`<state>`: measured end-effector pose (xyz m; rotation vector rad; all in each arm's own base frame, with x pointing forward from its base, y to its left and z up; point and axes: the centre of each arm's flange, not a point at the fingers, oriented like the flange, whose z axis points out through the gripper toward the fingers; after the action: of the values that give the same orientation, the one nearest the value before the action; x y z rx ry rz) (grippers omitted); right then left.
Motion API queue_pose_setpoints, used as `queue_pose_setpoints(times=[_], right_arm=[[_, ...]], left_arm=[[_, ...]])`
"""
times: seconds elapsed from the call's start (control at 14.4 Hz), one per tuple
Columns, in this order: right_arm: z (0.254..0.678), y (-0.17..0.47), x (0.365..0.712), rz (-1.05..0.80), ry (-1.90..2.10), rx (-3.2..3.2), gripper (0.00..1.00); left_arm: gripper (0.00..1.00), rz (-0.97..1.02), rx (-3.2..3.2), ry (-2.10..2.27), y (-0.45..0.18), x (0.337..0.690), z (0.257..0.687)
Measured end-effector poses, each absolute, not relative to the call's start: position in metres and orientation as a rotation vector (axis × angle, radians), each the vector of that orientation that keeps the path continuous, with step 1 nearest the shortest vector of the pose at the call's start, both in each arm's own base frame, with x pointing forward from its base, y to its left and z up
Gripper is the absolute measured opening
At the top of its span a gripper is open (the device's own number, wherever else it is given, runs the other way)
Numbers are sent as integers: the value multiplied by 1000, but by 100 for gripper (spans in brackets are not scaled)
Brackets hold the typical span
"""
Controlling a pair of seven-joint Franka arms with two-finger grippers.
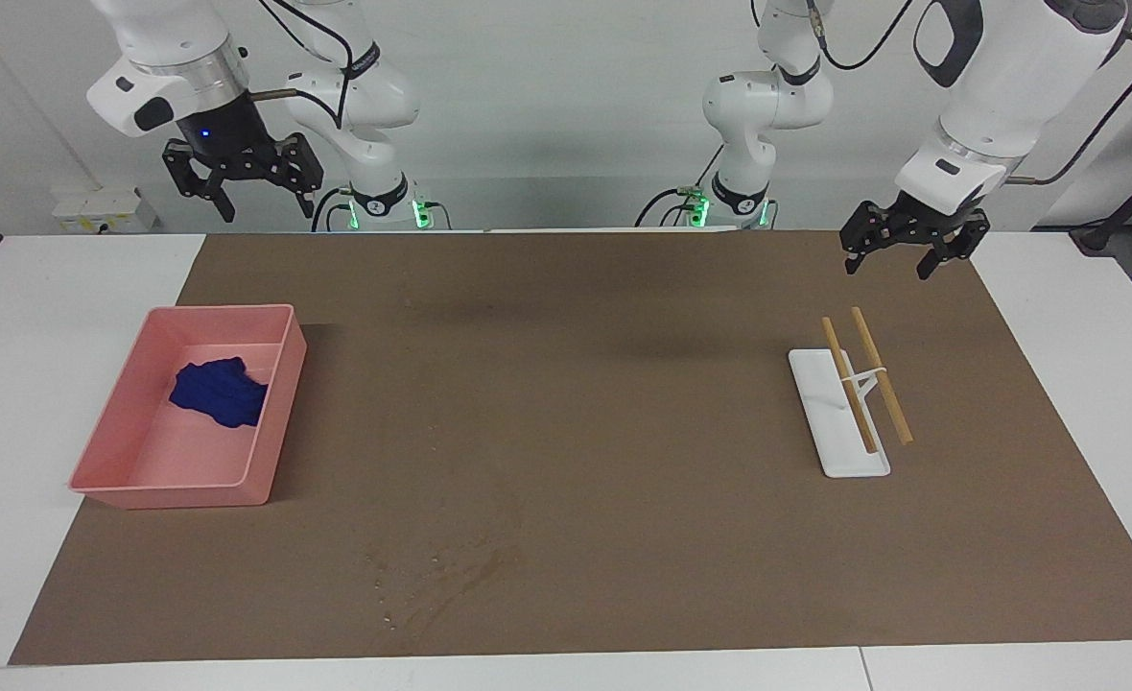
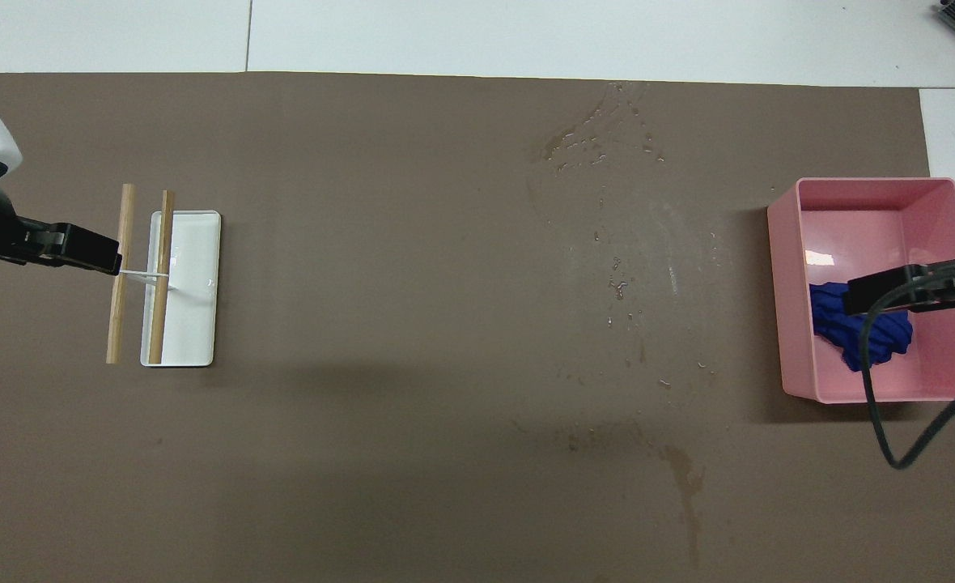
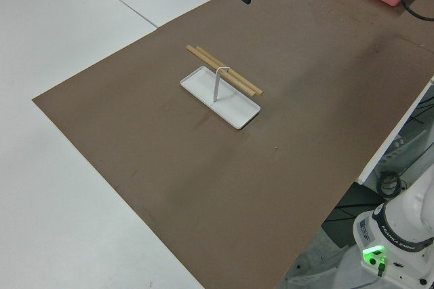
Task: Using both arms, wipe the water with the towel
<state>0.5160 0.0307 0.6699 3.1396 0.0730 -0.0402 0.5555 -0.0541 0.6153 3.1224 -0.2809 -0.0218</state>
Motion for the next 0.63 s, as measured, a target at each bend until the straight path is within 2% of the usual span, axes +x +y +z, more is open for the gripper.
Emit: queue_pose_setpoints(times=[0.21, 0.63], right_arm=[[667, 31, 518, -27, 74, 3146, 100], [632, 24, 530, -78, 45, 3173, 100]], left_arm=[[100, -22, 3122, -281, -54, 556, 615], [100, -22, 3122, -281, -54, 556, 615]])
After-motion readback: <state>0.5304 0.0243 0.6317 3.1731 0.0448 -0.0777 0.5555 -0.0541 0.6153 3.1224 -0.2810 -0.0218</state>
